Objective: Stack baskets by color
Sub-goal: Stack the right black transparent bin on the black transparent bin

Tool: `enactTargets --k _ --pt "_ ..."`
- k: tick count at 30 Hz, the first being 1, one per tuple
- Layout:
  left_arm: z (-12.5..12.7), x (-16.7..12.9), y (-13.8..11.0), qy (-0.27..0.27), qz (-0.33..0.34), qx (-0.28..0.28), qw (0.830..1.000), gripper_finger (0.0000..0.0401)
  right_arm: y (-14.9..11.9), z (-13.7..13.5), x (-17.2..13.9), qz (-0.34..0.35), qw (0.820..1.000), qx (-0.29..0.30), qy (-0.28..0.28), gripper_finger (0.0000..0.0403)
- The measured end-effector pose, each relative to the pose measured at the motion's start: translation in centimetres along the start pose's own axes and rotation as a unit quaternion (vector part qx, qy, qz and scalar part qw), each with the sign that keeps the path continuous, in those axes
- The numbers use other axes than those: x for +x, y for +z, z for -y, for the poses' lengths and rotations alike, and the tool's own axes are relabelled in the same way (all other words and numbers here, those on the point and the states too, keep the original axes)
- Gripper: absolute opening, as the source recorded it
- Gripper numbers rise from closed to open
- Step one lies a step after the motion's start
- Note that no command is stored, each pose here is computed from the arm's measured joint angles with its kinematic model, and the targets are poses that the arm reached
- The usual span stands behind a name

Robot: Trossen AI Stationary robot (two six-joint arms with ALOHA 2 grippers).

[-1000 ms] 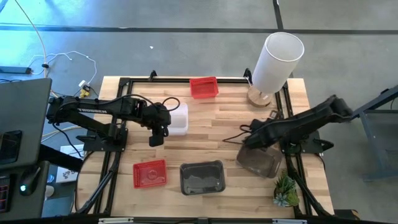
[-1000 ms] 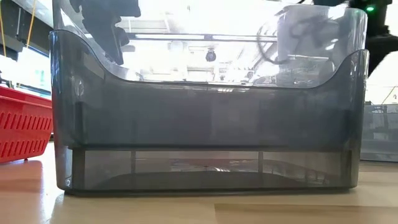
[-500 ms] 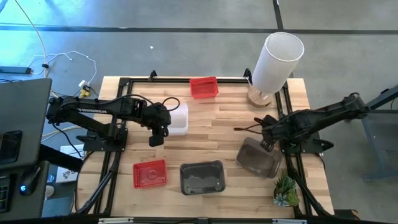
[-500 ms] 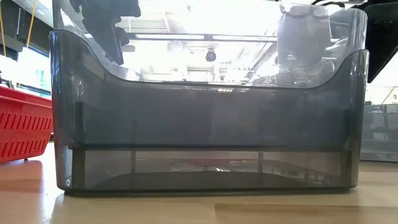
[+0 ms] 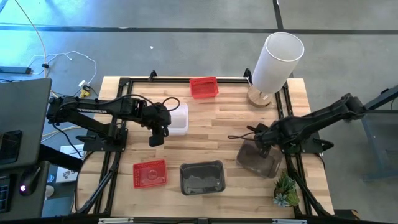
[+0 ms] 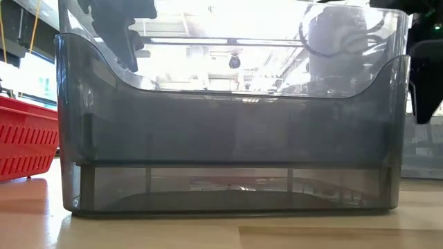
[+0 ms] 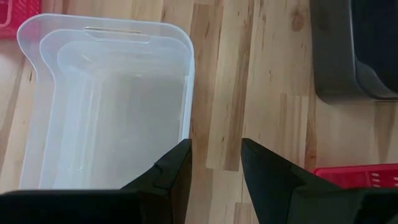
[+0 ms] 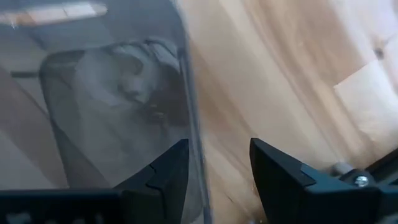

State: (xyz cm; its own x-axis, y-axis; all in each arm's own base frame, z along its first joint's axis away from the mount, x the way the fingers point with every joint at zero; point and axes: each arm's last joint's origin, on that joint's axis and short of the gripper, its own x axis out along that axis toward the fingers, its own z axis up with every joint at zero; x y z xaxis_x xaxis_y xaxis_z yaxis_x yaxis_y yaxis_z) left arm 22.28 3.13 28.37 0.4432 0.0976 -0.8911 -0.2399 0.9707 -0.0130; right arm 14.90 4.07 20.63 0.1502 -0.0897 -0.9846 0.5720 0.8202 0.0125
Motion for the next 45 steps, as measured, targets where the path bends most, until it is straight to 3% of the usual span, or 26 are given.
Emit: enactTargets --k 10,16,21,25,30,36,45 --pt "0.0 0.0 0.0 0.000 0.002 0.000 1.000 0.0125 0.2 -0.5 1.0 -0.020 0.999 0.025 -0.012 0.0142" --pt "0.0 0.0 0.1 0.000 0.003 0.000 1.000 0.0125 0.5 -1.2 2.1 -0.044 0.999 0.021 -0.020 0.0088" --pt "0.0 0.0 0.1 0.000 0.003 0.000 1.000 0.0125 0.6 -1.5 2.5 -0.053 0.998 0.018 -0.016 0.0014" --pt "0.0 0.0 0.1 0.000 0.003 0.000 1.000 0.0125 1.0 -1.8 2.0 -0.030 0.999 0.019 -0.020 0.0012" --pt "0.0 0.0 0.1 0.000 0.003 0.000 1.000 0.0125 2.4 -2.7 -0.3 0.021 1.000 -0.006 -0.009 0.0003" --pt "0.0 0.0 0.1 0.000 0.003 0.000 1.000 0.0125 4.0 -3.2 -4.8 0.088 0.995 -0.012 -0.035 0.0001" --pt "0.0 0.0 0.0 0.000 0.002 0.000 1.000 0.0125 6.3 -3.6 -11.7 0.218 0.973 -0.065 -0.039 0.0000"
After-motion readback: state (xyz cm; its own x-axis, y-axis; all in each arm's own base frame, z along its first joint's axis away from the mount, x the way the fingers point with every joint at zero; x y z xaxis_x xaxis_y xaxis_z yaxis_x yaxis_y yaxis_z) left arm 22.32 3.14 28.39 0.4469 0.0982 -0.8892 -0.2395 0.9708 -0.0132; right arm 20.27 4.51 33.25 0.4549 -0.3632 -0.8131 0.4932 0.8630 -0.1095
